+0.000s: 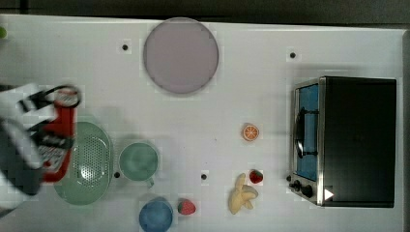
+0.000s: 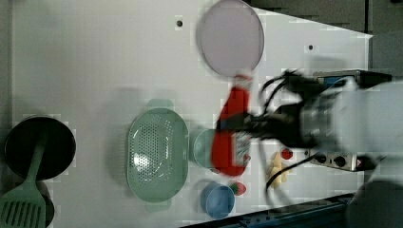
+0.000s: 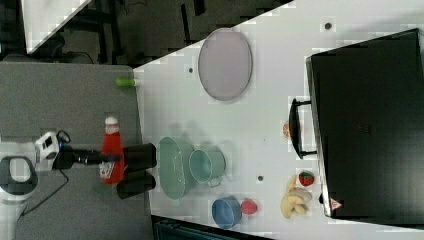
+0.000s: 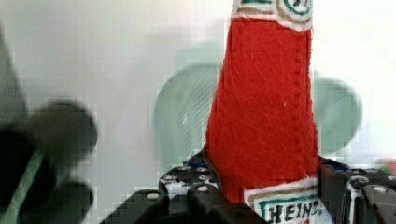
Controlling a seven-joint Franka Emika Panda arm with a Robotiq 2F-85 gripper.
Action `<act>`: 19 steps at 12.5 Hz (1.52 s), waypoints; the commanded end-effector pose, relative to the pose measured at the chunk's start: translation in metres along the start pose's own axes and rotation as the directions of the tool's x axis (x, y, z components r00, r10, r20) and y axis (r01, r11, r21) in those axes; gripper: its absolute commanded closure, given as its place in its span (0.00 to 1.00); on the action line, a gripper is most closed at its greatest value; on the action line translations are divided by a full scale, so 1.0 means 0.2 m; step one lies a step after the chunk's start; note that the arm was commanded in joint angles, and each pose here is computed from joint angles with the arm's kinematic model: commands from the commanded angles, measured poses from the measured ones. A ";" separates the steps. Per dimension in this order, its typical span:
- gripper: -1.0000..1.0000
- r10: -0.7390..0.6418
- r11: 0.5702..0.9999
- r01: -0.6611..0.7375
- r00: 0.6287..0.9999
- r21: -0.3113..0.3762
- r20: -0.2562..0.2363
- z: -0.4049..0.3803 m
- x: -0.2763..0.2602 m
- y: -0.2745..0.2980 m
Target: Pick ketchup from strainer and place it on the table
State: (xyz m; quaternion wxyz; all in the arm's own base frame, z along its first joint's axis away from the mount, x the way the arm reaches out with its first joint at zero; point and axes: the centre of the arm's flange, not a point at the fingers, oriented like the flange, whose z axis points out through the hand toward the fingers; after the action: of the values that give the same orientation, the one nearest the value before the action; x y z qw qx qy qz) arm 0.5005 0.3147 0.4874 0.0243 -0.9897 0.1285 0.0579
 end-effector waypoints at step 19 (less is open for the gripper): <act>0.40 0.346 0.938 -0.346 0.938 -0.003 -0.008 0.88 0.70 1.70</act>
State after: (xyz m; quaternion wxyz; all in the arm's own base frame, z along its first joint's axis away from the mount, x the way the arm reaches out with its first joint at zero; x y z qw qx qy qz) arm 0.5286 -0.0558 0.2935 0.0098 -0.9398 0.3379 0.0508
